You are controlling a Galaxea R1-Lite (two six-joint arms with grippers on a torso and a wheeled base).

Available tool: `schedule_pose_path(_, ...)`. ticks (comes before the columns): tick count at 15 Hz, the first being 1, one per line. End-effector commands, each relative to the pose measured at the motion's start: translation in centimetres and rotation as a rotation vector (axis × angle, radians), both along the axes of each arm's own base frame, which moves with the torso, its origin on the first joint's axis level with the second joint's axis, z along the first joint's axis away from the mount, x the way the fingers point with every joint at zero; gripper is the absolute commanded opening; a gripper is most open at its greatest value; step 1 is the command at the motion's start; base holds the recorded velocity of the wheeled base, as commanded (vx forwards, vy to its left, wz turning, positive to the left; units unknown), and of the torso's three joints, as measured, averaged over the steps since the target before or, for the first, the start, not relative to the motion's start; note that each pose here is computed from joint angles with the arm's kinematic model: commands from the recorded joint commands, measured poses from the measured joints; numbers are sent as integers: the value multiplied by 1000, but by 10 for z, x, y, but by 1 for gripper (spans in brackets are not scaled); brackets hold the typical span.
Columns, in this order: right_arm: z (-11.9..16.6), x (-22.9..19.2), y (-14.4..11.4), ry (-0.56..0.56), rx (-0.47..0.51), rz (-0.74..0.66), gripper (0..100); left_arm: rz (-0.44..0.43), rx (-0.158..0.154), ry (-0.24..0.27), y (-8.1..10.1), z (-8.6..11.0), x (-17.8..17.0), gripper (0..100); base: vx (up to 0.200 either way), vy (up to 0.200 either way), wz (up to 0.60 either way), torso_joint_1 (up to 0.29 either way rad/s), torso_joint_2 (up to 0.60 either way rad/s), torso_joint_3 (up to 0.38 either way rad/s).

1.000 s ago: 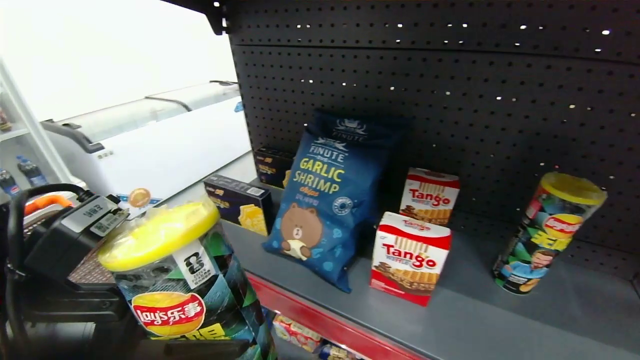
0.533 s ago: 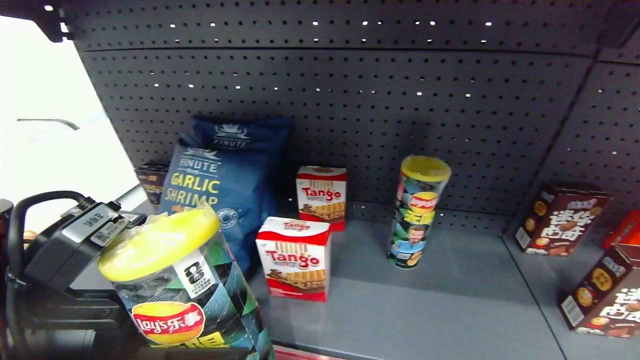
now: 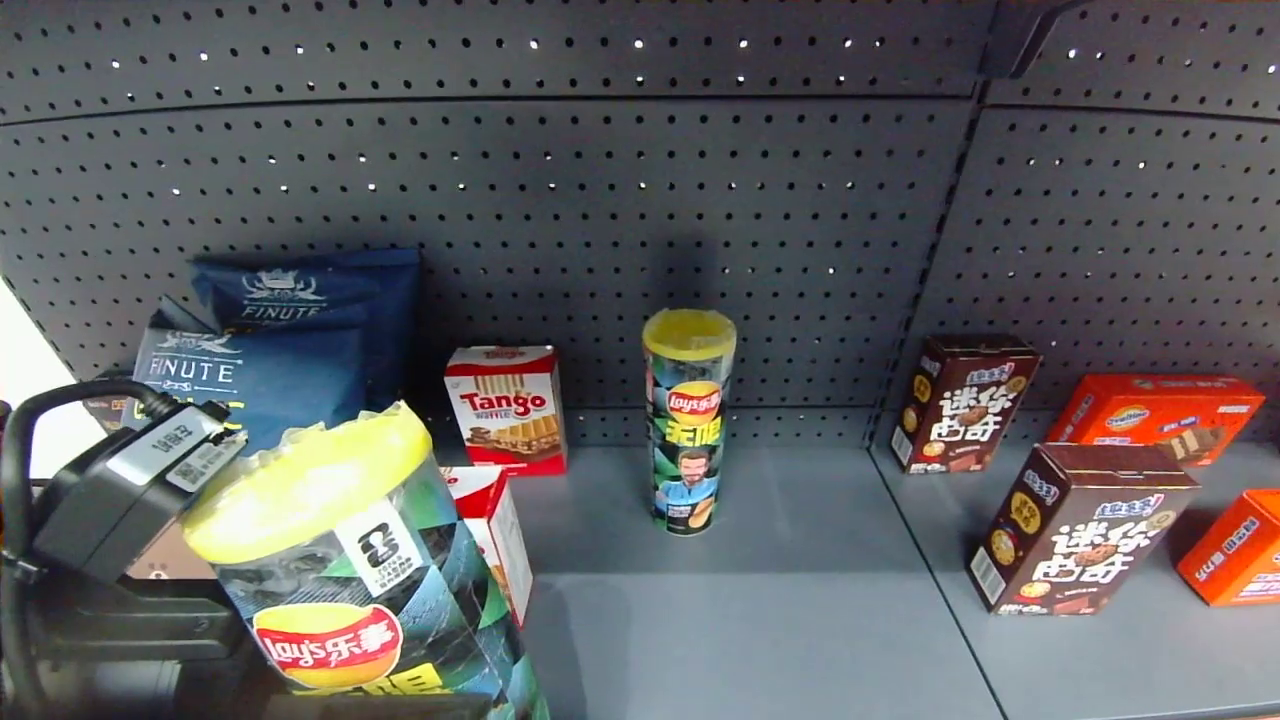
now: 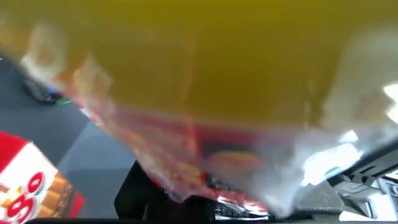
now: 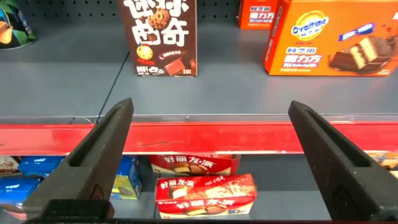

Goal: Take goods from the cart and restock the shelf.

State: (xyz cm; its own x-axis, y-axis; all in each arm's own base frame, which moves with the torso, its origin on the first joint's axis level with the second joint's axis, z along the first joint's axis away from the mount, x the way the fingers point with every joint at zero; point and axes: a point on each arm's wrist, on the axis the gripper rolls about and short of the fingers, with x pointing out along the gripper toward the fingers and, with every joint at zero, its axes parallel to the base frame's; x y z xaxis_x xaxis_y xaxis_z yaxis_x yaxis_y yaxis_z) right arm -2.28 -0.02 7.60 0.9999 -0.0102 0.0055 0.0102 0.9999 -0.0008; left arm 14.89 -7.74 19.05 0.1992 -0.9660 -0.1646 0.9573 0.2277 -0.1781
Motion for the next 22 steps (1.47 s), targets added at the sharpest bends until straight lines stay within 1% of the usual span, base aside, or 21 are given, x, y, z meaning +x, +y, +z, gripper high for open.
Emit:
schedule_pose_path(1, 0, 0, 0, -1, -1, -1, 100, 6, -1, -6, 1, 0, -2, 0, 0, 0, 0, 0, 0, 0)
schedule_pose_path(6, 0, 0, 0, -1, 1, -1, 100, 12, 3, 5, 4, -4, -8, 0, 0, 0, 0, 0, 0, 0)
schedule_pose_path(9, 0, 0, 0, -1, -2, -1, 100, 13, 1, -1, 5, -4, -10, 0, 0, 0, 0, 0, 0, 0)
schedule_pose_path(10, 0, 0, 0, -1, -1, -1, 100, 12, 6, 11, 5, -7, -11, 0, 0, 0, 600, 2, 2, 2)
schedule_pose_path(16, 0, 0, 0, -1, -7, 9, 100, 9, 7, 12, 6, -9, -14, 0, 0, 0, 0, 0, 0, 0)
schedule_pose_path(18, 3, 1, 0, 4, -15, 4, 100, 10, 12, 25, 7, -14, -17, 0, 0, 0, 0, 0, 0, 0)
schedule_pose_path(19, 34, -3, 0, -56, -14, 33, 100, 10, 8, 15, 8, -12, -19, 0, 0, 0, 0, 0, 0, 0)
schedule_pose_path(20, 97, 12, 1, -31, -3, 88, 100, 7, 7, 12, 7, -11, -19, 0, 0, 0, 0, 0, 0, 0)
schedule_pose_path(21, 130, 17, 1, -61, -14, 149, 100, 6, 8, 13, 7, -12, -20, 0, 0, 0, 0, 0, 0, 0)
schedule_pose_path(22, 155, 25, 2, -52, -51, 214, 100, 6, 6, 9, 7, -11, -20, 0, 0, 0, 0, 0, 0, 0)
